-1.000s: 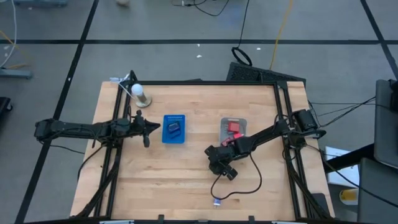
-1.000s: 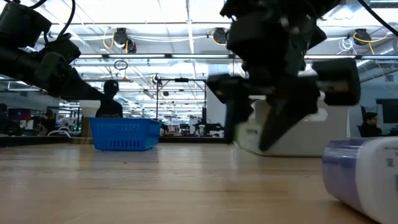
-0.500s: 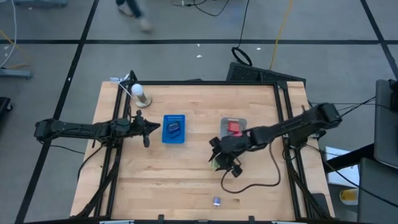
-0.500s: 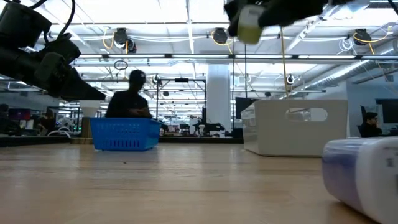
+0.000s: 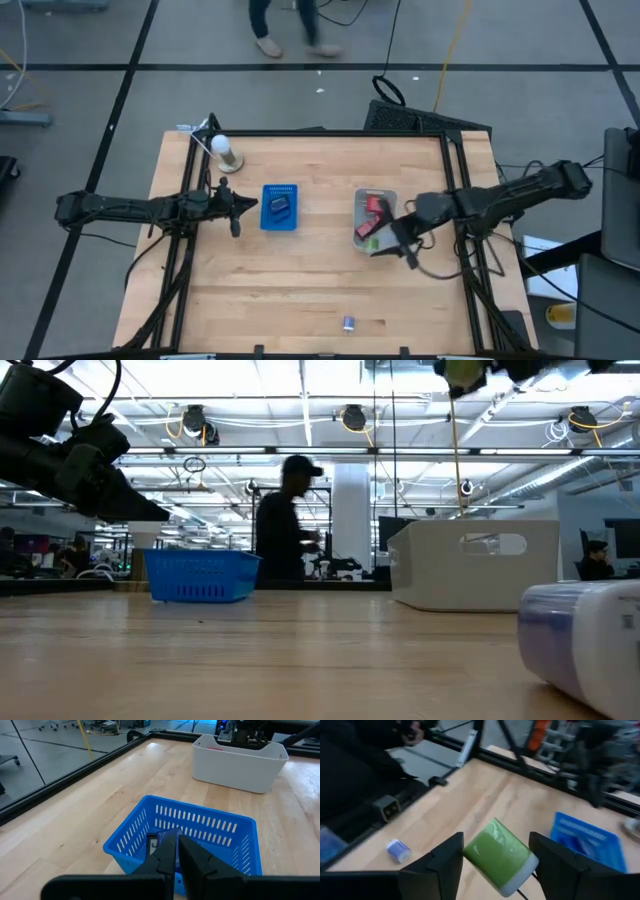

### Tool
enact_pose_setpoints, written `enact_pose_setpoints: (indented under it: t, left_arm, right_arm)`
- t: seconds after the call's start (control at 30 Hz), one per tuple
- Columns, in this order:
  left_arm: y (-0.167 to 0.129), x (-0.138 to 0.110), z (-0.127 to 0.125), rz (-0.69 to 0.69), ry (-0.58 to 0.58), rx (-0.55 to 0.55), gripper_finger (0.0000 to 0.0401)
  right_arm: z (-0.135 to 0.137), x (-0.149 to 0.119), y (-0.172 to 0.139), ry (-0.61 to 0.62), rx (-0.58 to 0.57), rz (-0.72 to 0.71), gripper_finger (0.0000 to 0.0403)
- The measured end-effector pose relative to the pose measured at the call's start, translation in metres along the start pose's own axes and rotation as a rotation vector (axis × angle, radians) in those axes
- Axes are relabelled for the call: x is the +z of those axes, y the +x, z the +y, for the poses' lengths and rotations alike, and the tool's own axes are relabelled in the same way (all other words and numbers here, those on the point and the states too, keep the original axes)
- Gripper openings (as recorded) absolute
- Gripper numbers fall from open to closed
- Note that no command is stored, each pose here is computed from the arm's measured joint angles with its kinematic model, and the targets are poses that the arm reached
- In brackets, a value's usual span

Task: Pick & Place Office items
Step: Put the green charger adapter into the gray bin

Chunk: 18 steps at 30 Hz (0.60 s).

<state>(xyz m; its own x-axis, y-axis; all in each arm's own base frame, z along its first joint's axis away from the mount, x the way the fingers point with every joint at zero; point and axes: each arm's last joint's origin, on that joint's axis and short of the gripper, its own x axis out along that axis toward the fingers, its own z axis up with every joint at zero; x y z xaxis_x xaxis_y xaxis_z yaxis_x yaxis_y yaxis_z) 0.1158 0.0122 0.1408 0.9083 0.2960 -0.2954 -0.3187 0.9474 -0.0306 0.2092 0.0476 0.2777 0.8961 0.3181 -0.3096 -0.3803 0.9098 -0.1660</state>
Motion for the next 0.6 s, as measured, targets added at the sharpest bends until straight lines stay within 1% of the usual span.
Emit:
enact_pose_setpoints:
  t: [0.1,0.27,0.43,0.6]
  left_arm:
    - [0.000,0.000,0.000,0.000,0.000,-0.001,0.0021]
    - [0.000,0.000,0.000,0.000,0.000,-0.002,0.0021]
    - [0.000,0.000,0.000,0.000,-0.001,-0.001,0.0021]
    - [0.000,0.000,0.000,-0.001,-0.004,-0.002,0.0021]
  right_arm:
    - [0.002,-0.019,-0.020,0.009,-0.075,-0.021,0.0200]
    - [0.007,-0.052,-0.045,0.037,-0.156,-0.108,0.0201]
    - [0.010,-0.079,-0.061,0.046,-0.229,-0.159,0.0199]
    - [0.011,-0.098,-0.069,0.049,-0.272,-0.188,0.0201]
